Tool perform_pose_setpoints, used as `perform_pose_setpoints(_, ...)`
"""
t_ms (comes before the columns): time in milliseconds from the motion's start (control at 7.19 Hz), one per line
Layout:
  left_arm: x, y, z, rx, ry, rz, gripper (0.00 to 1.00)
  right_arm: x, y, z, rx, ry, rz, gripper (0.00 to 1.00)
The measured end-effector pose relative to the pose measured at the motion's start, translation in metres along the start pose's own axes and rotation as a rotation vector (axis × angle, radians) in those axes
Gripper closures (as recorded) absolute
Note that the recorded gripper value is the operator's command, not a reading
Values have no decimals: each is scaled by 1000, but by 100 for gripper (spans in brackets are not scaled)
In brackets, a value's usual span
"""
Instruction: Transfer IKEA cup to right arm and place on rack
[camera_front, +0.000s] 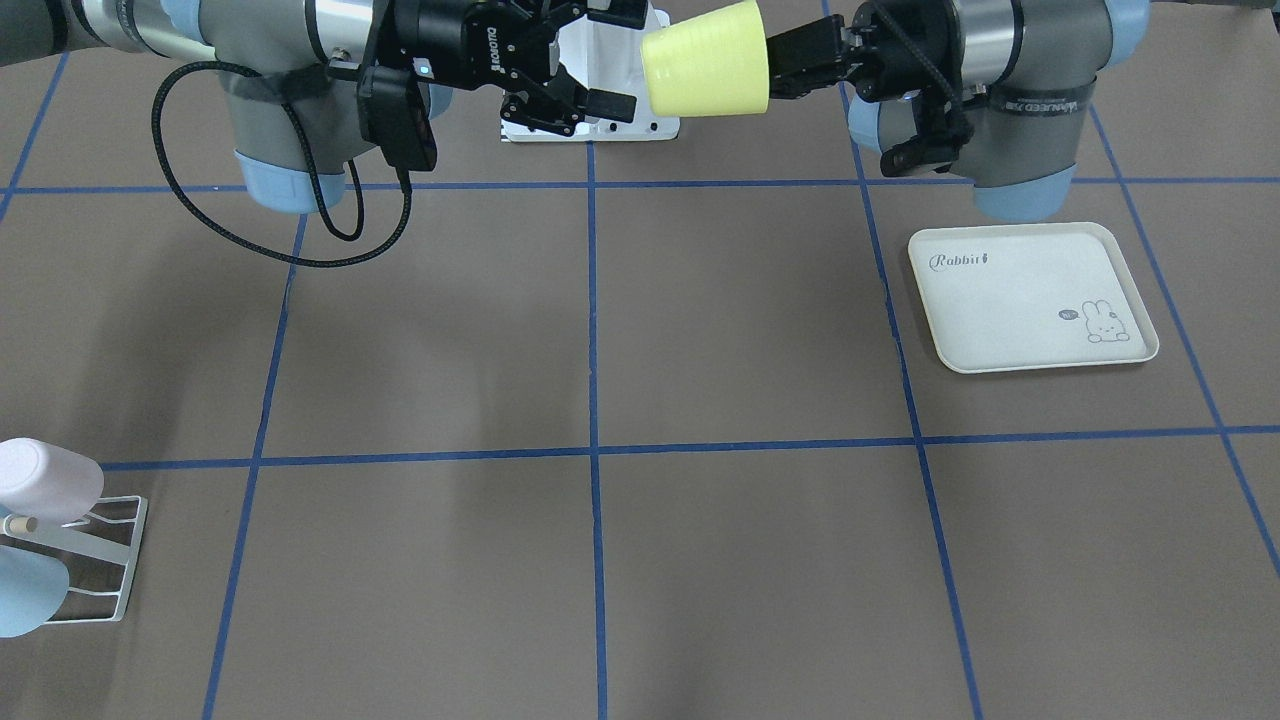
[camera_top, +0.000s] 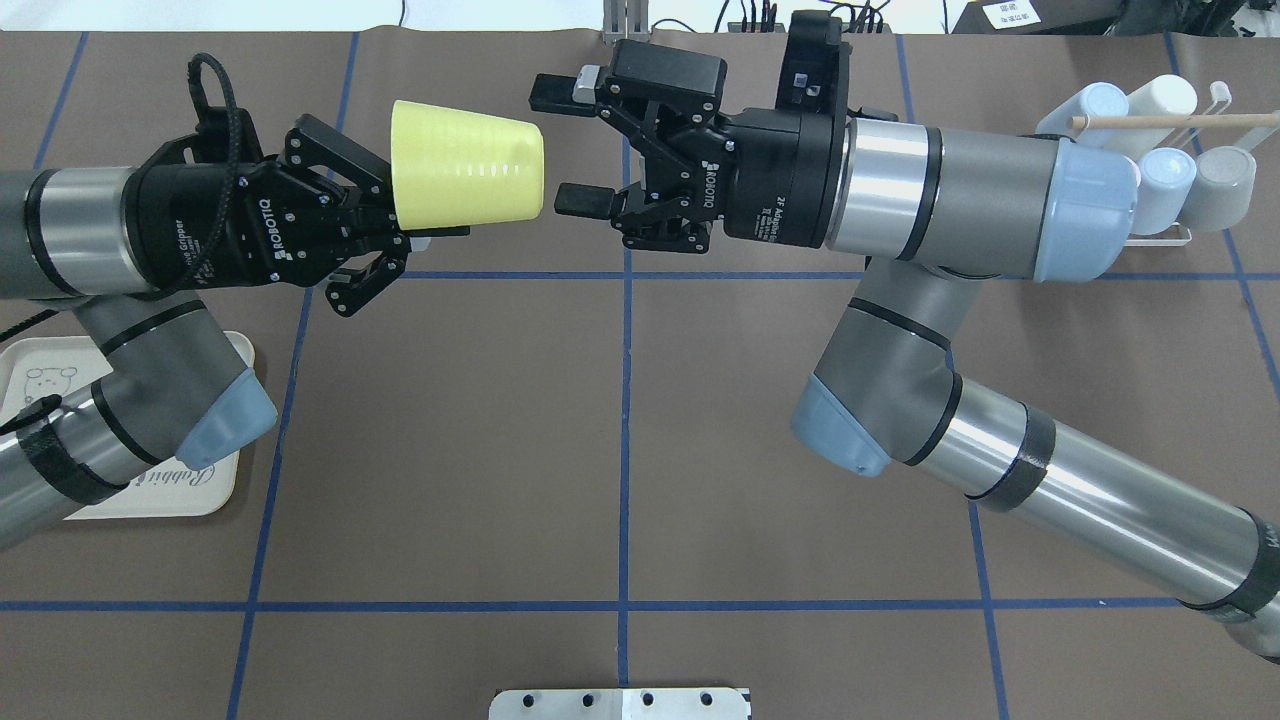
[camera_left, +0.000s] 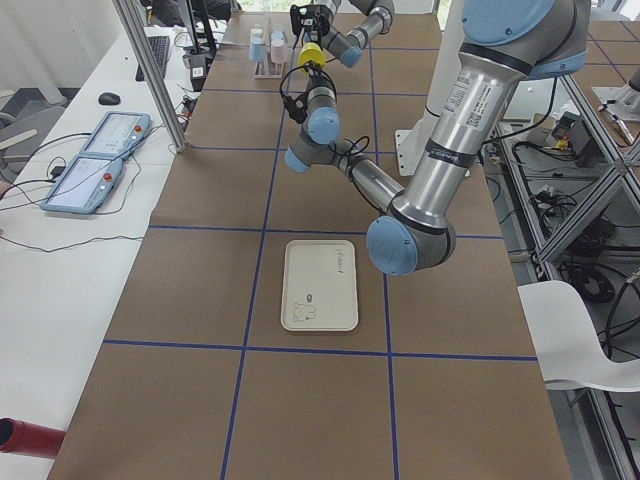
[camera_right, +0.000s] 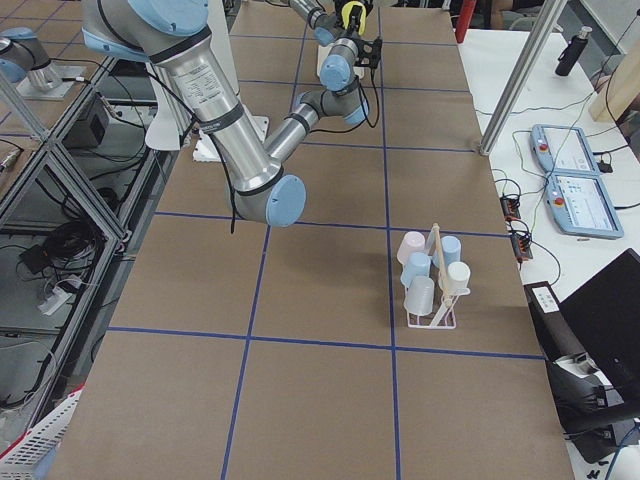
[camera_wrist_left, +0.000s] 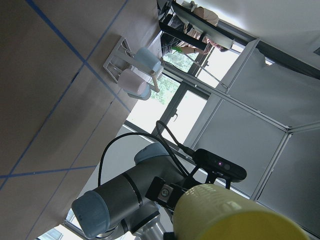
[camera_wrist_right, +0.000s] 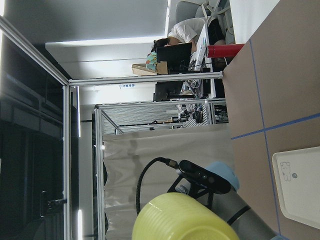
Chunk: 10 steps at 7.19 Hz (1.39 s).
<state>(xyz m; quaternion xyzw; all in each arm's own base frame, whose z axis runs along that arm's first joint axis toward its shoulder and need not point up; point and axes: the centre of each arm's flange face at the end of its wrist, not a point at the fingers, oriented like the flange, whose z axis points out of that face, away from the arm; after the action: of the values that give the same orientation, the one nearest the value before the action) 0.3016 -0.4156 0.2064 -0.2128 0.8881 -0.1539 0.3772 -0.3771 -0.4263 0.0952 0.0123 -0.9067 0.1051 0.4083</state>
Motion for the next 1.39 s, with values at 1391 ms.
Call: perform_pose_setpoints(1391, -5, 14, 14, -45, 78, -28, 100, -1, 19, 8, -1, -52, 19, 23)
